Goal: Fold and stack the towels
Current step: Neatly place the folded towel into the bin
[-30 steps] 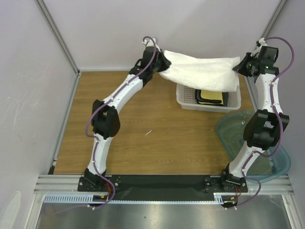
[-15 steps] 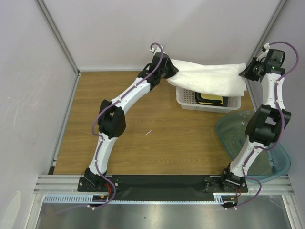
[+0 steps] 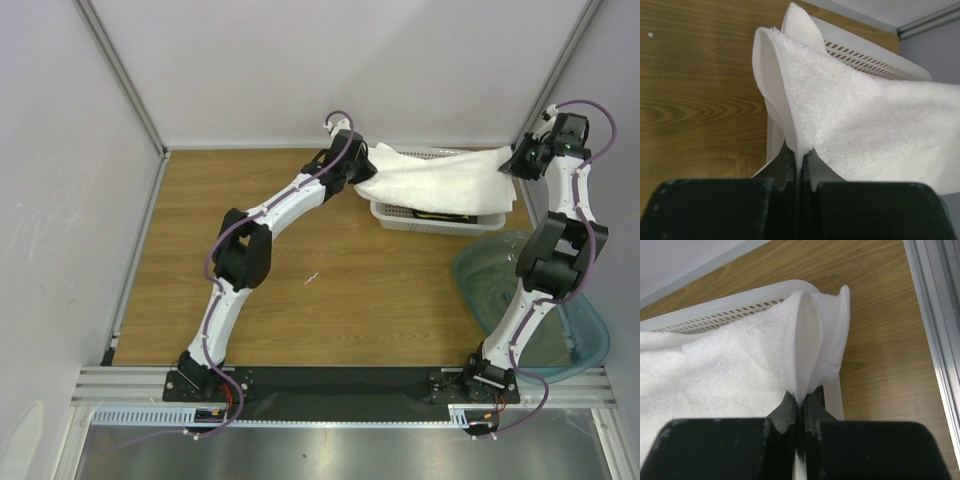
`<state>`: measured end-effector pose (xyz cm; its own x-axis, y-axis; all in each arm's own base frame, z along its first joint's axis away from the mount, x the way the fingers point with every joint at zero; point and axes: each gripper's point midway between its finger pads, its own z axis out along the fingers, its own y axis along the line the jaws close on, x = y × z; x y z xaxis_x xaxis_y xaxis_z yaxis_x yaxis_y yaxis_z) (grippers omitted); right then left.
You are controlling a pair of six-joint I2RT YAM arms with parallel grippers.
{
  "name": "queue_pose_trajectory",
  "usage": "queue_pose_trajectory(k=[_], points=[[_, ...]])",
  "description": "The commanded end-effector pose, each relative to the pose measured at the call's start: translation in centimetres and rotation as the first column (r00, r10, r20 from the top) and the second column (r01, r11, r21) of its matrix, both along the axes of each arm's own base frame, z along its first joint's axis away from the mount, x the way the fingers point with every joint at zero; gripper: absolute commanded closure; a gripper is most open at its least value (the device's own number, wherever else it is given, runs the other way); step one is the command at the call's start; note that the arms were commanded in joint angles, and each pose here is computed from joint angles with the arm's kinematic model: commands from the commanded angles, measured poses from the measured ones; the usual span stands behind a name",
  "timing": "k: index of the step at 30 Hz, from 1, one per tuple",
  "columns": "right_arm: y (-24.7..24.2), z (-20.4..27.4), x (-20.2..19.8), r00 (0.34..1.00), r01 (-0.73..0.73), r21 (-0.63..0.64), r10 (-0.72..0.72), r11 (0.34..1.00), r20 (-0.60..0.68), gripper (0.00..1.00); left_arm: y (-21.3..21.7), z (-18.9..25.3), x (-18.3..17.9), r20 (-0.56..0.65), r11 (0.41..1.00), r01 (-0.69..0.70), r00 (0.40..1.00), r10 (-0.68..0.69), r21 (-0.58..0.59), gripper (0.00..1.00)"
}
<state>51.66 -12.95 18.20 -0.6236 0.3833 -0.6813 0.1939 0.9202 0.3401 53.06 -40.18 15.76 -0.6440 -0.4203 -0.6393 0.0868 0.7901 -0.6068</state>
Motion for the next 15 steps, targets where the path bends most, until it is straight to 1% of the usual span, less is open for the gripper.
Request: queue_pose_trajectory(k=[1,5,6,7,8,9,10,11,12,13,14,15], points=[[-1.9,0.1,1.1,0.999,0.021,-0.050,-0.019,0.999,0.046,1.00,0.9,-1.4,1.3,0.013,0.999,-0.045,0.999,0.045,0.030,1.00],[-1.6,-0.9,1.1,1.000,0.016,-0.046,-0.015,0.999,0.025,1.00,0.9,-1.8,1.3,0.015,0.998,-0.038,0.999,0.038,0.040,0.97],[-1.6,-0.9,1.2,1.000,0.020,-0.052,-0.019,0.998,0.023,1.00,0.9,-1.7,1.3,0.019,0.999,-0.035,0.999,0.035,0.040,0.91],[-1.6,-0.8,1.1,1.000,0.019,-0.056,-0.017,0.998,0.021,0.96,0.9,-1.2,1.4,0.029,0.999,-0.034,0.999,0.033,0.040,0.86],[-1.5,-0.8,1.1,1.000,0.018,-0.062,-0.016,0.998,0.018,0.91,1.0,-0.9,1.4,0.038,0.998,-0.030,0.999,0.028,0.049,0.79],[-1.3,-0.5,1.0,1.000,0.015,-0.065,-0.014,0.998,0.020,0.86,1.1,-0.6,1.4,0.045,0.998,-0.029,0.999,0.027,0.054,0.62],[-1.1,-0.4,0.8,1.000,0.011,-0.065,-0.010,0.998,0.012,0.74,1.2,0.6,1.4,0.067,0.998,-0.028,0.997,0.025,0.051,0.53],[-1.1,0.1,0.9,1.000,0.008,-0.072,-0.007,0.997,0.019,0.66,1.4,1.2,1.4,0.088,0.997,-0.024,0.996,0.018,0.068,0.45],[-0.8,0.6,0.9,1.000,-0.001,-0.080,0.003,0.997,0.022,0.57,1.5,2.0,1.4,0.106,0.997,-0.023,0.994,0.015,0.072,0.33],[-0.4,1.4,0.6,1.000,-0.008,-0.082,0.010,0.997,0.026,0.44,1.7,3.1,1.4,0.129,0.997,-0.021,0.992,0.012,0.074,0.29],[-0.4,2.7,0.9,0.999,-0.011,-0.093,0.016,0.996,0.049,0.39,1.9,5.3,1.4,0.178,0.997,-0.011,0.984,-0.003,0.079,0.24],[0.2,3.5,0.9,0.998,-0.027,-0.104,0.033,0.994,0.057,0.34,2.0,6.6,1.4,0.204,0.997,-0.010,0.979,-0.007,0.081,0.18]])
